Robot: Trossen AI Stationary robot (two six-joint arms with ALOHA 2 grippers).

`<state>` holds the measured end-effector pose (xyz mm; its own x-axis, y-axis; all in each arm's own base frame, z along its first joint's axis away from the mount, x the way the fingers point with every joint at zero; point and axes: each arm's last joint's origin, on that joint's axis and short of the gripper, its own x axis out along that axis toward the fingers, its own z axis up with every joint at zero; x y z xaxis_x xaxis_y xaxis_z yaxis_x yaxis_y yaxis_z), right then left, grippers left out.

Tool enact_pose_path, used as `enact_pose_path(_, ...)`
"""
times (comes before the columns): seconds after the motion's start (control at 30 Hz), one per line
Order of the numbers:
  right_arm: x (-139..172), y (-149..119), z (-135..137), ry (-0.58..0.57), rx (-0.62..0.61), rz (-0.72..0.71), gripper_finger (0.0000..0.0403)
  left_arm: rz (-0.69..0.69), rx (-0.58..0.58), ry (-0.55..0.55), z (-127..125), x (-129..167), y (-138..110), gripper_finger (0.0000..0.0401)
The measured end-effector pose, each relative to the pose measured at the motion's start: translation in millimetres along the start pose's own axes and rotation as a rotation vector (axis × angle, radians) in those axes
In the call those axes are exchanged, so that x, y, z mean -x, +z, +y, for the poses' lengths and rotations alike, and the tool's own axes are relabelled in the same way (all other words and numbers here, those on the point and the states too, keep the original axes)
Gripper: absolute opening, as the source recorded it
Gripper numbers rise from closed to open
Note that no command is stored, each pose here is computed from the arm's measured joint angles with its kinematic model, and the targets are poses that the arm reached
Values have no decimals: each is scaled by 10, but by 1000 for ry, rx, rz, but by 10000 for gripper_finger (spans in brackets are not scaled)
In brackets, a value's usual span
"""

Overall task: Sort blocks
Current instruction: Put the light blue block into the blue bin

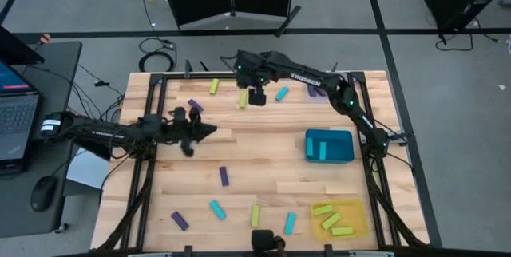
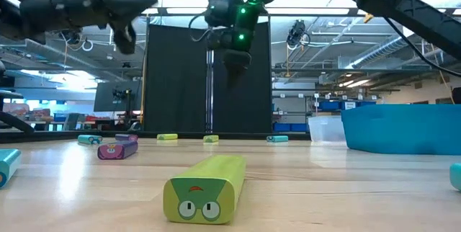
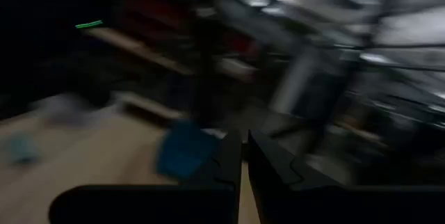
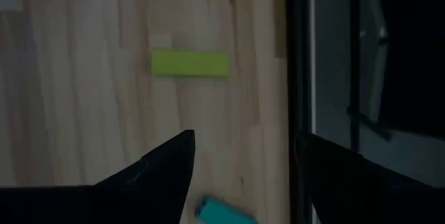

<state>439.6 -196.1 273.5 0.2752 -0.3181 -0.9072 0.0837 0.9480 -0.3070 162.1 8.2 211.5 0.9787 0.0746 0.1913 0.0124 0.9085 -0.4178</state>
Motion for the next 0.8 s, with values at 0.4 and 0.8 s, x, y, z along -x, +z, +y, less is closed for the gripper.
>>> enact_pose_path(0.4,1693,-324,-574,-207,-267,-486,249,378,-34,759,462,-570,292,44)
enact_pose_path(0.8,3077,-882,5,-289,-275,-689,244,771,-9,910,1398,-1633,201,151)
